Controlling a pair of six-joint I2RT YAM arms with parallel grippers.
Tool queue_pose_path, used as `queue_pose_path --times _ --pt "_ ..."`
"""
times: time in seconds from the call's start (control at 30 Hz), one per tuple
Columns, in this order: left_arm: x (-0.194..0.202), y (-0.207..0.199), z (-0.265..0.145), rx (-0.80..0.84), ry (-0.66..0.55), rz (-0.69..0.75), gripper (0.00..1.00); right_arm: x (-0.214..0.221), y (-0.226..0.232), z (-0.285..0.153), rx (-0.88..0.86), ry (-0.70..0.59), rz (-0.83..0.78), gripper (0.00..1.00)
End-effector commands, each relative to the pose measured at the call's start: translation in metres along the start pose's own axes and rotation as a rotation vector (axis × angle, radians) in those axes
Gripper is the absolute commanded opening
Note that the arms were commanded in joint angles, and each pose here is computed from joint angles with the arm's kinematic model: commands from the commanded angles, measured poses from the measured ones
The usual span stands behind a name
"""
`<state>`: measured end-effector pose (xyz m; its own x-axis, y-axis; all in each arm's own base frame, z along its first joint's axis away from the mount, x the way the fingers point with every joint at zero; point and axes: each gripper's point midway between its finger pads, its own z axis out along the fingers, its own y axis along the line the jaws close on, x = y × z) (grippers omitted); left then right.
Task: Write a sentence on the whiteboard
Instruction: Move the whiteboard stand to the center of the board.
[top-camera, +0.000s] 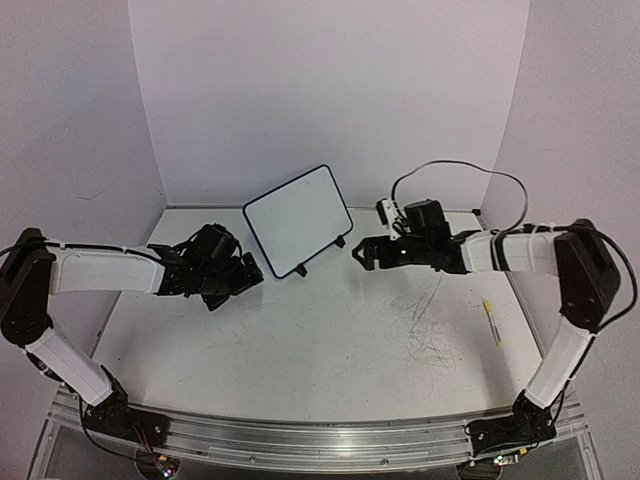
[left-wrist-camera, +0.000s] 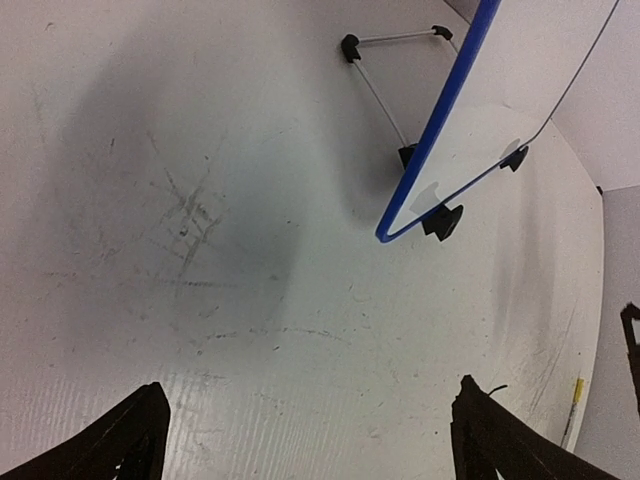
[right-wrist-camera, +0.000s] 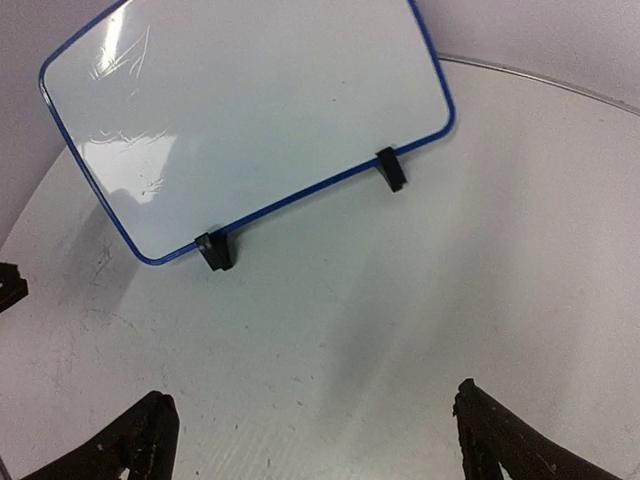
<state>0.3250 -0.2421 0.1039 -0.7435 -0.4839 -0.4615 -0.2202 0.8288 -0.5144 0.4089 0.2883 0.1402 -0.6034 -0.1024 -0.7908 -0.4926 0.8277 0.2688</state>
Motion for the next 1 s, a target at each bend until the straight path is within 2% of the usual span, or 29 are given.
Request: queue_pose_path --times 0.0,0.13,0.27,0.47,0.63,0.9,0.97 --pt "-0.019 0.005 -0.036 0.062 -0.076 0.026 0.99 -0.007 0.031 0.056 0.003 0.034 -0.125 0.94" --pt "-0.025 0.017 -0.057 0.081 -0.111 0.049 0.99 0.008 0.06 0.104 0.008 0.089 -0.218 0.87" --pt "-0.032 0.022 -0.077 0.108 -0.154 0.073 0.99 0.03 0.065 0.142 0.04 0.148 -0.244 0.81" --pt "-0.042 0.021 -0.097 0.128 -0.199 0.107 0.99 0.049 0.071 0.177 0.025 0.199 -0.259 0.74" --pt "-0.047 0.015 -0.105 0.15 -0.21 0.124 0.99 0.054 0.077 0.196 0.018 0.218 -0.284 0.58" --pt "-0.054 0.014 -0.117 0.141 -0.24 0.163 0.99 0.049 0.082 0.209 0.014 0.202 -0.294 0.44" --pt "-0.058 0.013 -0.122 0.14 -0.256 0.18 0.99 0.049 0.085 0.213 0.003 0.199 -0.299 0.38"
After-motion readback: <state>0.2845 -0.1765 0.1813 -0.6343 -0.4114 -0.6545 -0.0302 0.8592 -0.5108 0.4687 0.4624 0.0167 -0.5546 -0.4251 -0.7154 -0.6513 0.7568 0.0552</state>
